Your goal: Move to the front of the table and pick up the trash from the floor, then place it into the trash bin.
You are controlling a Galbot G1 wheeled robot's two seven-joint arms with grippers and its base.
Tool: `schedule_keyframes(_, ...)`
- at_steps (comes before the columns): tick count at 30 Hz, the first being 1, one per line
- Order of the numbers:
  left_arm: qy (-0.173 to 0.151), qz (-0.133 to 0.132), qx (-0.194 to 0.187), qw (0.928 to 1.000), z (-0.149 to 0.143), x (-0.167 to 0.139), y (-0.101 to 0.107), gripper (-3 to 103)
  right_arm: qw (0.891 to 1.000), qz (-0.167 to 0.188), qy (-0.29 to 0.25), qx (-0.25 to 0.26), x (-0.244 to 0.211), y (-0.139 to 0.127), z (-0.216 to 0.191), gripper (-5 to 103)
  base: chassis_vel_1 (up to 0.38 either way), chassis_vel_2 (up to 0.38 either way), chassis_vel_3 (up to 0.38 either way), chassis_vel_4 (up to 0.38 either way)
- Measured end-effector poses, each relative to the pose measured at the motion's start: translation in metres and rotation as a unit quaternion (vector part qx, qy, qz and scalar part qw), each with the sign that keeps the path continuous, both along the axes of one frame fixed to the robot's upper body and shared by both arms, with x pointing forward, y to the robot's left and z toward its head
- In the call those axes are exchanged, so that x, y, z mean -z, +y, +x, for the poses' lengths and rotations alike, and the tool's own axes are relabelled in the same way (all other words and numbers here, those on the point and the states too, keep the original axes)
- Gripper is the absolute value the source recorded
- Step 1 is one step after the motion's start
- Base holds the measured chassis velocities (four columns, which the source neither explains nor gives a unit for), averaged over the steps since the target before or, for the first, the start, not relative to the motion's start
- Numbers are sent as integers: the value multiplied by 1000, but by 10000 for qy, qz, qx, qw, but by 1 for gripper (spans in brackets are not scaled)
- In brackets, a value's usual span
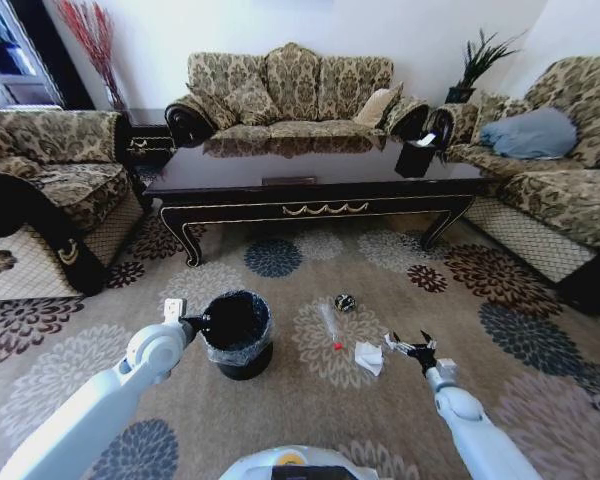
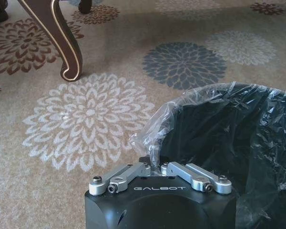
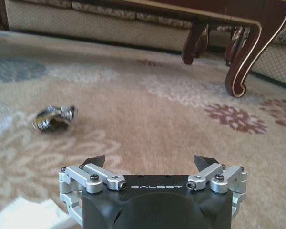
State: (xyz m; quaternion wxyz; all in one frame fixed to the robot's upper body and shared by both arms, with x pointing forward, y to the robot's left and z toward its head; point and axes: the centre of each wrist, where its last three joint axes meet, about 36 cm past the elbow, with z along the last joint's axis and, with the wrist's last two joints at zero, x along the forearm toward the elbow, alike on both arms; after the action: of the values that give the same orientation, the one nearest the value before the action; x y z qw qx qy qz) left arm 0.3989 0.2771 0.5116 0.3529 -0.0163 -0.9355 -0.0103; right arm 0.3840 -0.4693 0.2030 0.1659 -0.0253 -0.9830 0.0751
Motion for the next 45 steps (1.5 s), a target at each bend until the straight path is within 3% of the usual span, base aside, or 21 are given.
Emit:
schedule_keyframes(15,44,-24,7,10000,2,2,-5,4,9994,12,347,-20,38,20,6,103,0,0,0,0)
schedule_keyframes(19,70,-14,-12,10000,3,3,-5,4,9990,-28,440,-10,47,22,8,92,0,0,0,0)
schedule_keyframes(21,73,-9,-14,10000,2,3,-5,4,9989,-23,461,10,49,23,9,92,0,0,0,0)
schedule_keyframes(25,69,2,-36,10000,2,2,-3,4,9987,5,504,46,55,25,9,70,0,0,0,0)
schedule_keyframes(34,69,-8,-56,10000,2,2,-2,4,9984,-21,562,54,59,26,10,42,0,0,0,0)
schedule_keyframes(35,73,-12,-57,10000,2,3,-3,4,9983,-37,574,62,60,25,10,32,0,0,0,0)
schedule_keyframes(40,106,-42,-77,9999,0,4,-4,4,9982,-65,583,78,60,22,9,21,0,0,0,0)
schedule_keyframes(43,114,-51,-87,9999,-1,4,-4,4,9984,-69,551,91,59,21,10,5,0,0,0,0)
schedule_keyframes(45,112,-50,-86,9999,0,4,-4,4,9986,-80,520,80,57,20,10,2,0,0,0,0)
